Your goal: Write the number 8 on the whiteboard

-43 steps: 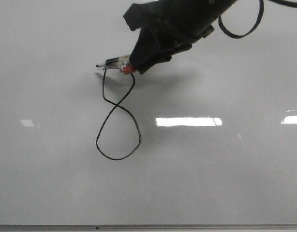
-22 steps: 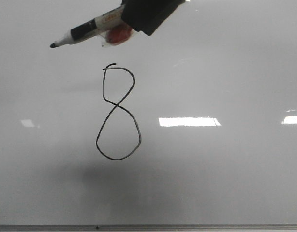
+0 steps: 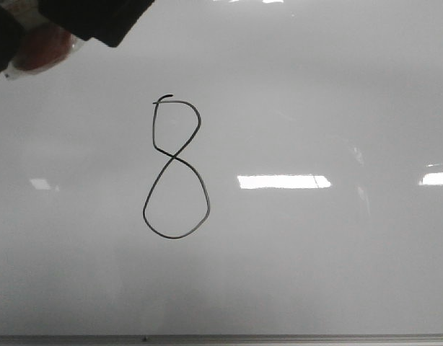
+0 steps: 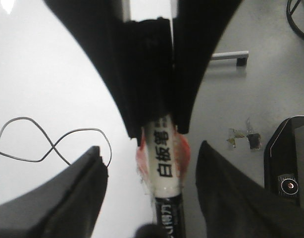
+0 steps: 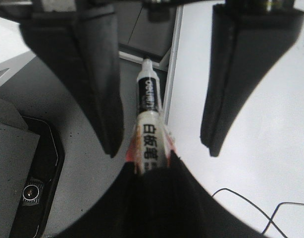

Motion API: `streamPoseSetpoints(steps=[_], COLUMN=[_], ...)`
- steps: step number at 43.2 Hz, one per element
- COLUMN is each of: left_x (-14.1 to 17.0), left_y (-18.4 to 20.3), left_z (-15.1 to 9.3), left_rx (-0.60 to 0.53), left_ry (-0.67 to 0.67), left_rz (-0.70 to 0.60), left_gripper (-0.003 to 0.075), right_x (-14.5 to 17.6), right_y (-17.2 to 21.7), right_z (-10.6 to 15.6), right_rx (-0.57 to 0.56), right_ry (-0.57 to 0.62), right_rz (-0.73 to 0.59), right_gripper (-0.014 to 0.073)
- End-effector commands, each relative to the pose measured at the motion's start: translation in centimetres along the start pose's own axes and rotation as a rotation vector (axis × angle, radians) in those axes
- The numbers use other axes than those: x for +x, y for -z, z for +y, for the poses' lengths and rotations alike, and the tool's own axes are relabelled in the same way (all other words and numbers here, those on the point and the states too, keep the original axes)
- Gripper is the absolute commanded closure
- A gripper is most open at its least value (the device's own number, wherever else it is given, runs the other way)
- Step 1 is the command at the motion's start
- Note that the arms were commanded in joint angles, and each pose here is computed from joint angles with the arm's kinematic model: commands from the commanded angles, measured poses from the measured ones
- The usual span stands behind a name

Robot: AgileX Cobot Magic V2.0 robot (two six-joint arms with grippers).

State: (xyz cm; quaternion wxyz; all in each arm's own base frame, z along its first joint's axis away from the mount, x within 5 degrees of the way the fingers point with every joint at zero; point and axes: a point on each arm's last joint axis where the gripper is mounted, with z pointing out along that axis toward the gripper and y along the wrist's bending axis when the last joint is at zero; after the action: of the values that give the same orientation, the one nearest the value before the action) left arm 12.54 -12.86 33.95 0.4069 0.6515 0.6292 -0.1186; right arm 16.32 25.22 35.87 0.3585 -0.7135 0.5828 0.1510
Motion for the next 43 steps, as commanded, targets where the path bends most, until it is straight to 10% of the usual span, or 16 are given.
streamPoseSetpoints(steps=[1, 24, 37, 43], left_x=[-1.2, -1.2, -1.2, -1.0], left_y=[0.8, 0.8, 0.8, 0.8], left_z=[0.7, 0.6, 0.6, 0.8], left_rx=[-0.059, -0.053, -0.053, -0.060], left_ry=[0.014, 0.014, 0.014, 0.052], left_rz=[-0.065, -0.062, -0.062, -0.055], left_gripper=[0.0409, 0.0689, 0.0739, 0.0739], right_x=[-1.4, -1.3, -1.4, -1.0], right_y=[2.2, 2.2, 2.4, 4.3], right_z=[-0.4, -0.4, -0.5, -1.0], right_rx=[0.072, 0.075, 0.084, 0.148], right_ry=[0.025, 0.031, -0.001, -0.115], right_rz=[-0.079, -0.073, -0.081, -0.097], right_gripper=[0.0652, 0.0623, 0.0088, 0.0053])
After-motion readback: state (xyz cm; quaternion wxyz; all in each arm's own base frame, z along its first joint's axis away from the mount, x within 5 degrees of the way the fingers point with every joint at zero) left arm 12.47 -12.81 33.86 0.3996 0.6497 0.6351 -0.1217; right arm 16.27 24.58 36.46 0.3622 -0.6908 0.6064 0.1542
